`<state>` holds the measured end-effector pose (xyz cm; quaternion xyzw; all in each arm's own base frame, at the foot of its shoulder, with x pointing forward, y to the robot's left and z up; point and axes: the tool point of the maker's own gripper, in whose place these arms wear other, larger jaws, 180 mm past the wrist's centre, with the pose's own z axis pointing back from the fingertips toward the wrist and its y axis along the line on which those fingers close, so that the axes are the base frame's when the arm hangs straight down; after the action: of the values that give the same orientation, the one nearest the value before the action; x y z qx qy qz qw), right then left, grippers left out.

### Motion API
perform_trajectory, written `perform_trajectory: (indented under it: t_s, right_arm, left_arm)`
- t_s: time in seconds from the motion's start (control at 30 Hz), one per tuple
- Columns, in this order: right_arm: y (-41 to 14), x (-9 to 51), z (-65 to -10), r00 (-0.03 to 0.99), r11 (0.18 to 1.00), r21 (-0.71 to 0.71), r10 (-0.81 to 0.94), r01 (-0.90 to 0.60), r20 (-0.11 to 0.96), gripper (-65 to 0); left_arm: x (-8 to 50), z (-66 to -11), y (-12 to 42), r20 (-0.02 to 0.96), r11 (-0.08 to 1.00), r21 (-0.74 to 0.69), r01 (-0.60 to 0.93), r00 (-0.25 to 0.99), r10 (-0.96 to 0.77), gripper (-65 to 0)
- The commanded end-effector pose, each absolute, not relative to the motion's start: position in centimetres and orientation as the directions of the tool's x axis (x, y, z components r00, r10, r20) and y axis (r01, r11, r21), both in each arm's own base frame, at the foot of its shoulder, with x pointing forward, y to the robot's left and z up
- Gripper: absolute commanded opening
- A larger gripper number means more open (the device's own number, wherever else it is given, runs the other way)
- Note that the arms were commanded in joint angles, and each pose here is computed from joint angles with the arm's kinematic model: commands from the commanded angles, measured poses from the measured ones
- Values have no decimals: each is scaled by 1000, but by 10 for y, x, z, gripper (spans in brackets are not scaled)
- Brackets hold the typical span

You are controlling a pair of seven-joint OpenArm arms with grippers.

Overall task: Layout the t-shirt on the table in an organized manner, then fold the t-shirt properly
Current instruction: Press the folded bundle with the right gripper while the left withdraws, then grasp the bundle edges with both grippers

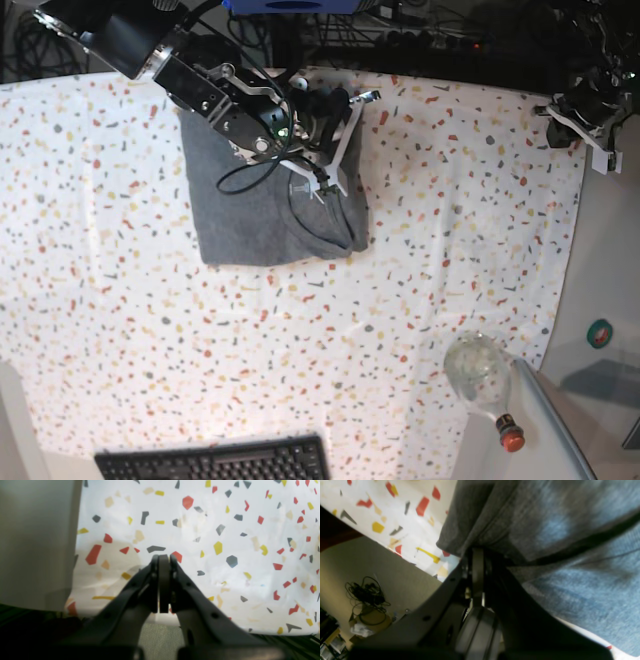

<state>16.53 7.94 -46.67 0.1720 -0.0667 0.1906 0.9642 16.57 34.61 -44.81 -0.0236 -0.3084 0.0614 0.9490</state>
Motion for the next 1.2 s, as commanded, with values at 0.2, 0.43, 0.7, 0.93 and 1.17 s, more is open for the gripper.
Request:
perform_trajectory:
  t_s: [0.2,0.43,0.7,0.93,1.17]
  right_arm:
    - [97,178,-466,921,868,316,335,-383,197,-650]
    - [106,175,-467,896,848,300,381,-437,228,-650]
    - [127,179,-435,855,797,338,397,-501,333,-650]
    - [126,188,-433,850,797,326,403,-508,339,-650]
    - [38,250,-406,886,901,304,157,-309,436,-650]
  left_arm:
    - [173,-439,350,614,993,-75,-86,781,114,-650]
    - [185,-439,339,621,995,-87,-55,778,98,-650]
    - [201,-451,294,609,989,-138,56,792,40,-650]
    - [218,-458,258,571,976,-193,98,821,30,-650]
    - [230,-436,255,605,979,-141,148,796,-33,-650]
